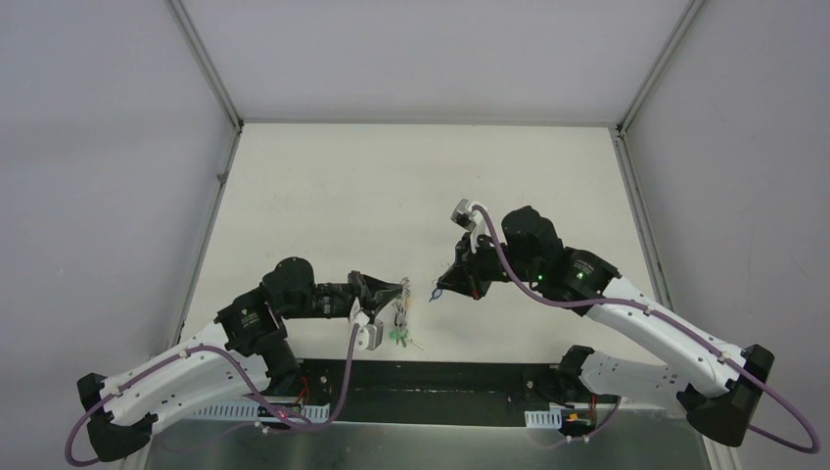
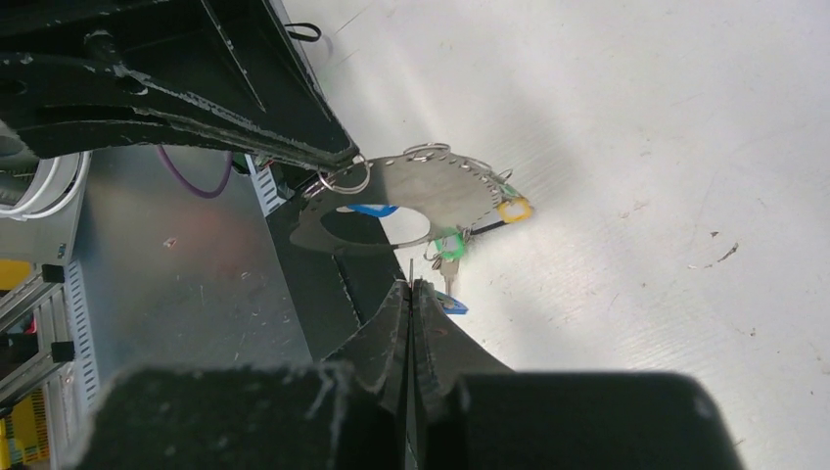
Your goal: Put the keys on the keyring
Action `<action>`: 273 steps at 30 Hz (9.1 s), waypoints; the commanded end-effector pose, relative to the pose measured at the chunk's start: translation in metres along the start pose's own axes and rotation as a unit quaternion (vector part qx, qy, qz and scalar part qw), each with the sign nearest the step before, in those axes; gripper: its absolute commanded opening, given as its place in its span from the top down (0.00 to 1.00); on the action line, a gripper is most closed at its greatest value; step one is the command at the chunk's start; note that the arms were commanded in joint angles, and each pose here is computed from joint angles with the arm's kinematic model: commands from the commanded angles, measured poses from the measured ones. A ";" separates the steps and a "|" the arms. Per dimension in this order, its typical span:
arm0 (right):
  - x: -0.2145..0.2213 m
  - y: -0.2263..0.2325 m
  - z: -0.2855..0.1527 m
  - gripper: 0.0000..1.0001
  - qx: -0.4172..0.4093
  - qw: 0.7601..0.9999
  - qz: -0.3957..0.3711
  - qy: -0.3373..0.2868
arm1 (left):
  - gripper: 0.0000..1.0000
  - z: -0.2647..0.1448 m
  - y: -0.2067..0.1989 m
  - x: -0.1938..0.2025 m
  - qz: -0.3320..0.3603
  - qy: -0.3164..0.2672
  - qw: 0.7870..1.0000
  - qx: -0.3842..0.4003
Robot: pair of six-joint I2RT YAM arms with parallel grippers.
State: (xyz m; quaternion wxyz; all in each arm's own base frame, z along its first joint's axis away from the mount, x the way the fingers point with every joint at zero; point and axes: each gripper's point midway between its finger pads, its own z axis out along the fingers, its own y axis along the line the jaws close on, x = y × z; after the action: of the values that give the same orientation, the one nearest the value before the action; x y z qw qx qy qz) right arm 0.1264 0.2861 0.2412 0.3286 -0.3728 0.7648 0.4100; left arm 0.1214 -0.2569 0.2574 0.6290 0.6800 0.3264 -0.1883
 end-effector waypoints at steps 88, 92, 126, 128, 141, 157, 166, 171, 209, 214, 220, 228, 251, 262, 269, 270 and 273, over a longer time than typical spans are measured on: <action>-0.008 0.025 0.052 1.00 -0.093 0.973 0.135 0.164 | 1.00 -0.008 0.015 -0.030 0.259 -0.037 0.965 0.031; -0.002 0.024 0.053 1.00 -0.094 0.969 0.141 0.178 | 1.00 -0.008 0.015 -0.030 0.259 -0.039 0.965 0.032; -0.003 0.008 0.043 1.00 -0.028 0.980 0.106 0.167 | 1.00 -0.006 0.015 -0.035 0.125 -0.042 0.991 0.029; -0.005 0.008 0.040 1.00 -0.025 0.982 0.100 0.158 | 1.00 -0.006 0.018 -0.033 0.040 -0.030 0.999 0.017; -0.016 -0.011 0.015 1.00 0.001 0.990 0.103 0.094 | 1.00 0.011 0.019 -0.030 -0.322 -0.029 0.945 -0.046; -0.002 -0.044 0.006 1.00 0.014 0.984 0.160 0.074 | 1.00 0.021 0.048 -0.020 -0.493 -0.145 0.837 -0.188; 0.047 -0.086 0.020 1.00 0.043 0.971 0.208 0.106 | 1.00 0.028 0.049 -0.009 -0.496 -0.151 0.831 -0.204; 0.071 -0.109 0.023 0.96 0.072 0.964 0.221 0.132 | 1.00 0.032 0.029 0.002 -0.481 -0.044 0.863 -0.149; -0.013 0.036 0.020 0.56 -0.218 0.916 -0.276 -0.193 | 1.00 0.026 -0.006 -0.039 -0.376 0.080 0.913 0.135; 0.000 0.042 0.033 0.70 -0.227 0.917 -0.282 -0.169 | 1.00 0.024 -0.005 -0.040 -0.373 0.079 0.915 0.132; 0.001 0.047 0.040 0.69 -0.227 0.916 -0.286 -0.167 | 1.00 0.023 -0.005 -0.039 -0.371 0.079 0.916 0.130; 0.001 0.057 0.041 0.67 -0.239 0.912 -0.289 -0.166 | 1.00 0.023 -0.007 -0.038 -0.372 0.081 0.916 0.129; 0.004 0.040 0.032 1.00 -0.170 0.937 -0.256 -0.165 | 0.07 -0.004 0.064 -0.040 -0.425 0.041 0.897 -0.114; 0.010 0.047 0.023 1.00 -0.190 0.911 -0.322 -0.175 | 0.06 -0.028 0.043 -0.050 -0.356 -0.029 0.928 -0.108; -0.018 0.028 0.027 1.00 -0.123 0.941 -0.261 -0.179 | 0.03 -0.033 0.040 -0.047 -0.354 -0.042 0.926 -0.124; -0.023 0.023 0.028 1.00 -0.114 0.948 -0.243 -0.172 | 0.01 -0.034 0.043 -0.046 -0.366 -0.040 0.920 -0.134; -0.038 0.006 0.029 1.00 -0.097 0.966 -0.193 -0.142 | 0.01 -0.036 0.050 -0.045 -0.408 -0.035 0.899 -0.156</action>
State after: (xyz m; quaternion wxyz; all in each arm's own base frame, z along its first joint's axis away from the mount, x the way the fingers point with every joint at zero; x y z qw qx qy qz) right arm 0.1123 0.3213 0.2182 0.4546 -0.5332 0.5453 0.4601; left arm 0.1125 -0.2328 0.3042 0.5880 0.4277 0.5735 -0.3773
